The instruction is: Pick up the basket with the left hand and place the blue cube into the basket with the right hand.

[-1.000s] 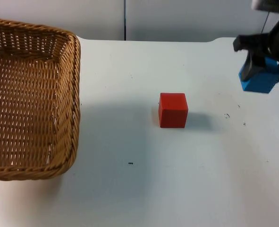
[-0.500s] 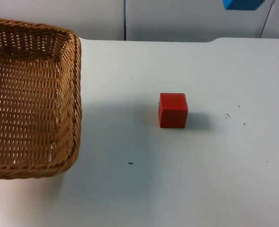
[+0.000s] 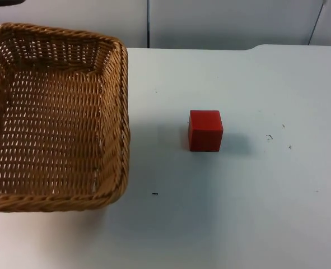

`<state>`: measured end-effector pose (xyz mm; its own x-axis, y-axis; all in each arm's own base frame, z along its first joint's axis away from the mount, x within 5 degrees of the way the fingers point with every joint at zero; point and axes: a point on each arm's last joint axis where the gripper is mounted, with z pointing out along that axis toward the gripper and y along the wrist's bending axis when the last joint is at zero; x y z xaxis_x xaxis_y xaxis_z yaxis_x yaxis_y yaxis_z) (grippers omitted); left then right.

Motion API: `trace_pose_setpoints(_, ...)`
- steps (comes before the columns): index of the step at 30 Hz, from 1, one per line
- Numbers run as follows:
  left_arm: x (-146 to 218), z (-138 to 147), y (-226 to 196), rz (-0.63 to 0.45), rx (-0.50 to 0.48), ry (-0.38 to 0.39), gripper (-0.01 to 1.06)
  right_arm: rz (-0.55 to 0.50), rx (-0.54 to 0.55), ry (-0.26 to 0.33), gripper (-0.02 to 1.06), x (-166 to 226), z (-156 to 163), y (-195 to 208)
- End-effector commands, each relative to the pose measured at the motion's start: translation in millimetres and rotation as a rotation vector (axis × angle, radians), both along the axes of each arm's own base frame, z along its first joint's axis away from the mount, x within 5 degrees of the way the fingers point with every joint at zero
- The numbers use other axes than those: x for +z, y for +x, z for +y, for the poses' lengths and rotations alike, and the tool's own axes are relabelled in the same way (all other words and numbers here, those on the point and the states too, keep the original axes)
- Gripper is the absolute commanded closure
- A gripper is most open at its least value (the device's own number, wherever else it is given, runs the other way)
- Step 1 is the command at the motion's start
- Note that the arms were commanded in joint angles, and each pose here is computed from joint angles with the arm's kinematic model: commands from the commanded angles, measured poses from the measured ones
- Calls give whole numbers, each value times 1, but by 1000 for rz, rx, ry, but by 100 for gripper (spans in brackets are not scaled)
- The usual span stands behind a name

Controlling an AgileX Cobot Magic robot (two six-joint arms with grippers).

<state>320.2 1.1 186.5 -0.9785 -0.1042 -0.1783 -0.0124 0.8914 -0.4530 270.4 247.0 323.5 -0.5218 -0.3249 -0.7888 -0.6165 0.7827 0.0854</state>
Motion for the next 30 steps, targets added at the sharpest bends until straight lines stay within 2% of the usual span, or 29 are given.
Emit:
trace_pose_setpoints(1, 4, -4, 4, -19, 25, -33, 105, -47, 21, 30, 105, 2, 9, 1)
trace_pose_setpoints(6, 5, -4, 5, -27, 40, -45, 105, -50, 44, 36, 105, -26, 31, 13)
trace_pose_setpoints(9, 5, -4, 6, -31, 45, -47, 105, -21, 75, -1, 105, -48, 53, 23)
trace_pose_setpoints(18, 5, -4, 6, -33, 51, -53, 105, 47, 157, -71, 105, -83, 106, 39)
trace_pose_setpoints(23, 5, -5, 6, -36, 51, -56, 105, 82, 164, -105, 105, -106, 123, 51)
trace_pose_setpoints(30, 5, -5, 6, -33, 49, -58, 105, 115, 168, -144, 105, -125, 129, 57)
